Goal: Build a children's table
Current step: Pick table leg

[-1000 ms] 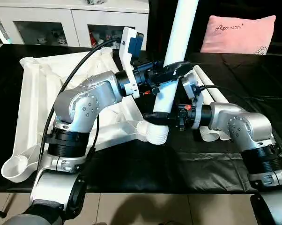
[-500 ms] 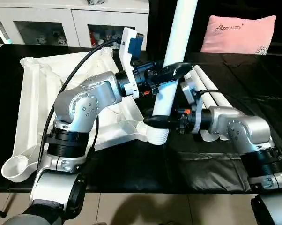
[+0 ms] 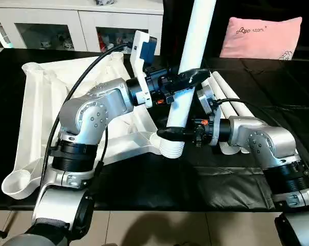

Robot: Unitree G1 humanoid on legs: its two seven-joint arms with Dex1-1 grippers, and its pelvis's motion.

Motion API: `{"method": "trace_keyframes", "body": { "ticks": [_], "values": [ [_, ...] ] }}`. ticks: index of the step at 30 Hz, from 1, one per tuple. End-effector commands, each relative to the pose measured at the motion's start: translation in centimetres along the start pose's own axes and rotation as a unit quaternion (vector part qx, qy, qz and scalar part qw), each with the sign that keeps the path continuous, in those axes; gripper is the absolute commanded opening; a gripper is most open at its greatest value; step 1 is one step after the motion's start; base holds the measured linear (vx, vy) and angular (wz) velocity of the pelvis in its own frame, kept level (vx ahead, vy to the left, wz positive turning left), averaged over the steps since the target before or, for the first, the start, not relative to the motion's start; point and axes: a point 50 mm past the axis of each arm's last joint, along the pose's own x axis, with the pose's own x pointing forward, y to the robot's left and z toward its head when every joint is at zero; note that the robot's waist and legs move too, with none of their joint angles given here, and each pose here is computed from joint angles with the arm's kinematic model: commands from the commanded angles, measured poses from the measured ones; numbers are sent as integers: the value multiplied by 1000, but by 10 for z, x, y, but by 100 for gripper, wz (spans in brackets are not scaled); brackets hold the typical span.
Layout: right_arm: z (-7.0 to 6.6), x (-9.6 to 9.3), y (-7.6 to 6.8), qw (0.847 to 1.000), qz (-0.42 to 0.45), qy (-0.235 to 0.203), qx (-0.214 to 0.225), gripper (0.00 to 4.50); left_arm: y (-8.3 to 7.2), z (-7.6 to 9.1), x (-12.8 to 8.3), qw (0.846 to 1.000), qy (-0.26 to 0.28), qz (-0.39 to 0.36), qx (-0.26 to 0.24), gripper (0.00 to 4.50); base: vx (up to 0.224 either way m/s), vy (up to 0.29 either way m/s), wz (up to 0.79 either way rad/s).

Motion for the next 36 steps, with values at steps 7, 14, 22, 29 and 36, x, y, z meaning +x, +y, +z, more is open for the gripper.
{"method": "trace_keyframes", "body": {
  "ticks": [7, 14, 22, 29, 36],
  "values": [
    [-4, -6, -5, 1000, -26, -7, 4, 201, -9, 8, 2, 999, -18, -29, 8, 182, 0, 0, 0],
    [-5, -6, -5, 1000, -26, -9, 3, 198, -14, 12, -1, 998, -34, -45, 21, 182, 0, 0, 0],
    [-6, -4, -5, 1000, -25, -11, -1, 198, -27, 18, -1, 993, -70, -99, -6, 258, 0, 0, 0],
    [-9, -1, -6, 999, -31, -14, -4, 198, -41, 9, 4, 988, -62, -137, -29, 344, 0, 0, 0],
    [-3, -1, -14, 996, -70, -54, -2, 198, -32, 30, -5, 978, -162, -115, -59, 396, 0, 0, 0]
  ]
}}
